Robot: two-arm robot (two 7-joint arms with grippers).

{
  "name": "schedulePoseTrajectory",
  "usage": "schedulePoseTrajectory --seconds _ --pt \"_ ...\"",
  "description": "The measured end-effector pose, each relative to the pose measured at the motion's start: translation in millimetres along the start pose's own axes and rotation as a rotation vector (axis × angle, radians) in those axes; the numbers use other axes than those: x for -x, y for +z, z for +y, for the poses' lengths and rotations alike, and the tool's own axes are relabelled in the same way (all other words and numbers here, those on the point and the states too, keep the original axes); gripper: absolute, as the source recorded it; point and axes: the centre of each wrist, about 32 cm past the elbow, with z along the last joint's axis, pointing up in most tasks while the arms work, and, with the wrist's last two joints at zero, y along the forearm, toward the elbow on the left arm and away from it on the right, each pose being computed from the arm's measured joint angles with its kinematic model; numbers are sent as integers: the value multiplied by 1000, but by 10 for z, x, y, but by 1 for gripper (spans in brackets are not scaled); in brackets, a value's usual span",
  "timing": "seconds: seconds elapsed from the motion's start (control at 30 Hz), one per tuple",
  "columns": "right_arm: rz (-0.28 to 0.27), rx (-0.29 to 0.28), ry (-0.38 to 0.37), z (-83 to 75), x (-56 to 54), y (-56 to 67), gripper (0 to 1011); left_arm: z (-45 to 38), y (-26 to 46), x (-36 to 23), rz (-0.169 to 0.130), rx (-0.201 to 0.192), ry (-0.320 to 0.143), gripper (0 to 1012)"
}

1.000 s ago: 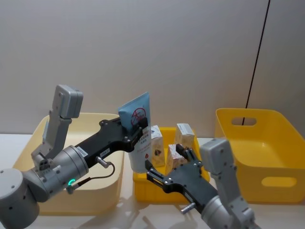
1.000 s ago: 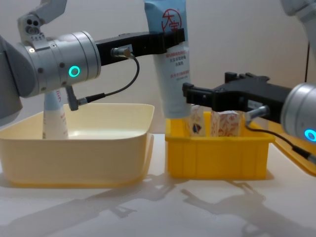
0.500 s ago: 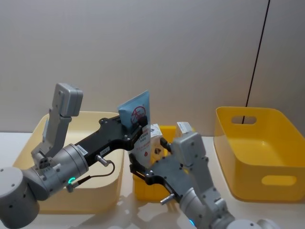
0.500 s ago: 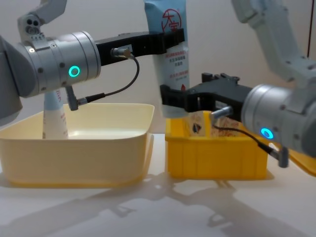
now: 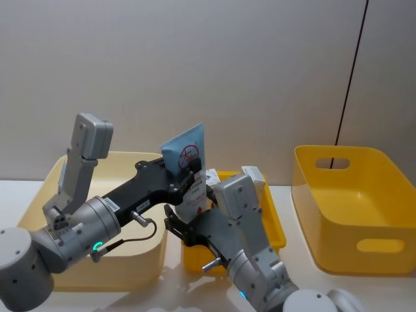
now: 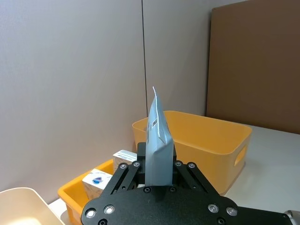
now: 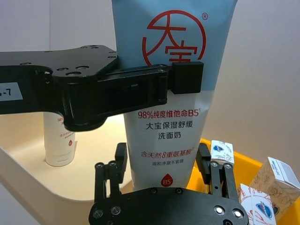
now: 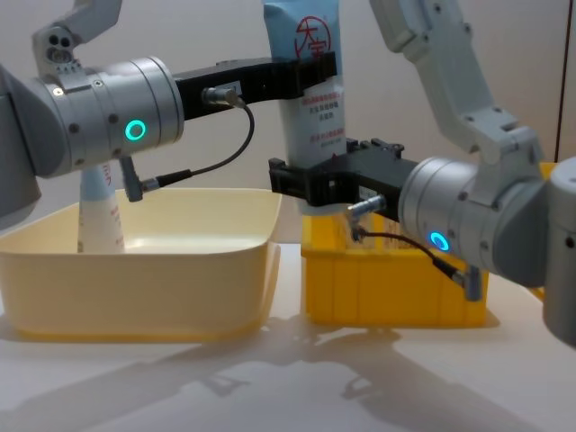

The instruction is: Bimanual collaborative sorting of washing and personal care products

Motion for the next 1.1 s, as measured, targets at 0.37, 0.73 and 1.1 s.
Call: schedulePoseTrajectory --seconds 0.37,0.73,1.1 --pt "1 5 0 65 33 -4 674 1 0 -1 0 0 0 236" --pt "0 7 -3 85 41 -5 612 0 0 0 0 0 0 518" --pt "2 16 -88 23 -50 -14 598 0 0 0 0 0 0 874"
